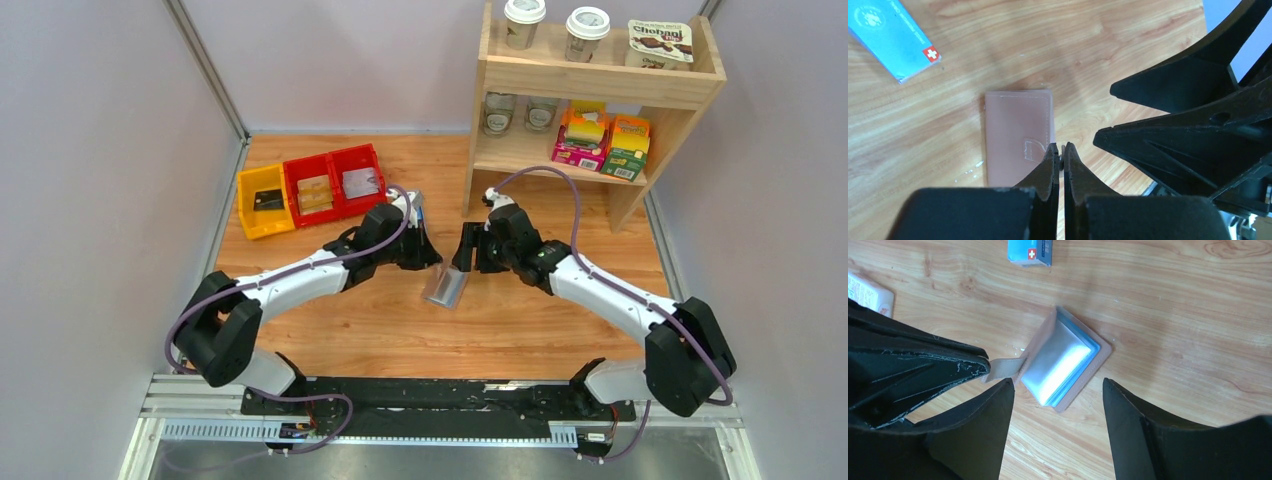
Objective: Take the credit cards out of the card holder
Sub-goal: Open the card holder at the center of the board.
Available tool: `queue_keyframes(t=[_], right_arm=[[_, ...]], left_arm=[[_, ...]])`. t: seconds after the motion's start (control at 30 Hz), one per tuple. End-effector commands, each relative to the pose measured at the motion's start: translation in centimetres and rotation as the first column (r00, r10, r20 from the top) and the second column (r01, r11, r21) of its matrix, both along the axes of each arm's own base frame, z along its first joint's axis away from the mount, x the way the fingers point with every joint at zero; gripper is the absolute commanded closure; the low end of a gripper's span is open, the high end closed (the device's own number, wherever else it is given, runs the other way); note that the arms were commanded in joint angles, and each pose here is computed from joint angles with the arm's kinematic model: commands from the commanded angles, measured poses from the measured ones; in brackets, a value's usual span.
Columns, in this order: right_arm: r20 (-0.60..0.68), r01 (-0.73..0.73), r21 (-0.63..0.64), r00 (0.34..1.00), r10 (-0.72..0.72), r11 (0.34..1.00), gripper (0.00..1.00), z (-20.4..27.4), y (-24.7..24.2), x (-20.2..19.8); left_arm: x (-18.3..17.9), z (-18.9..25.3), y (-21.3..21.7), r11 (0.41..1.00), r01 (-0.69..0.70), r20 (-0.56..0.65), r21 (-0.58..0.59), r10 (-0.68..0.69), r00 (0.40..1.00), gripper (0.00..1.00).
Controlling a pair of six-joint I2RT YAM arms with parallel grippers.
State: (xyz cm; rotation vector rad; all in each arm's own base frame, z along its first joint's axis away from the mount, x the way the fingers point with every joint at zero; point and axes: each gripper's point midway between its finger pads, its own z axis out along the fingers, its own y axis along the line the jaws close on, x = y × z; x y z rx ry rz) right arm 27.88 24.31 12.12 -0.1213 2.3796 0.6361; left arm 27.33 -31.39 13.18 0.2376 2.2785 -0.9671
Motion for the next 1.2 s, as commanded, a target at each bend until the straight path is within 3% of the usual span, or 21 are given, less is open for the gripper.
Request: queue_keyframes(t=[0.0,0.17,0.33,0.67,1.17], right_arm=[[0.035,-0.070,0.049,0.997,0.068,0.996,0.33,0.6,1.0,-0.6],[0.002,-0.104,0.079,0.995,0.104,0.991,0.34,0.0,2.0,-0.9],[-0.059,-0.135,0.120,0.988,0.143,0.983,0.35,-1.2,3.4,-1.2],[-0.135,-0.197,0.196,0.965,0.225,0.961,0.36,-2.2,6.0,-1.4],[-0.191,-0.246,0.248,0.936,0.296,0.937,0.38,-3.2,8.4,-1.7]], left_arm=[[0.0,0.9,-0.4,0.997,-0.018,-0.013,-0.075,0.017,1.000,1.00],[0.0,-1.2,3.2,0.991,-0.132,-0.049,-0.010,0.131,0.990,1.00],[-0.3,-3.9,8.4,0.959,-0.246,-0.047,0.139,0.255,0.966,1.00],[-3.2,-9.4,13.2,0.902,-0.231,-0.086,0.364,0.279,0.956,1.00],[-4.5,-11.0,13.9,0.892,-0.201,-0.117,0.404,0.268,0.956,1.00]])
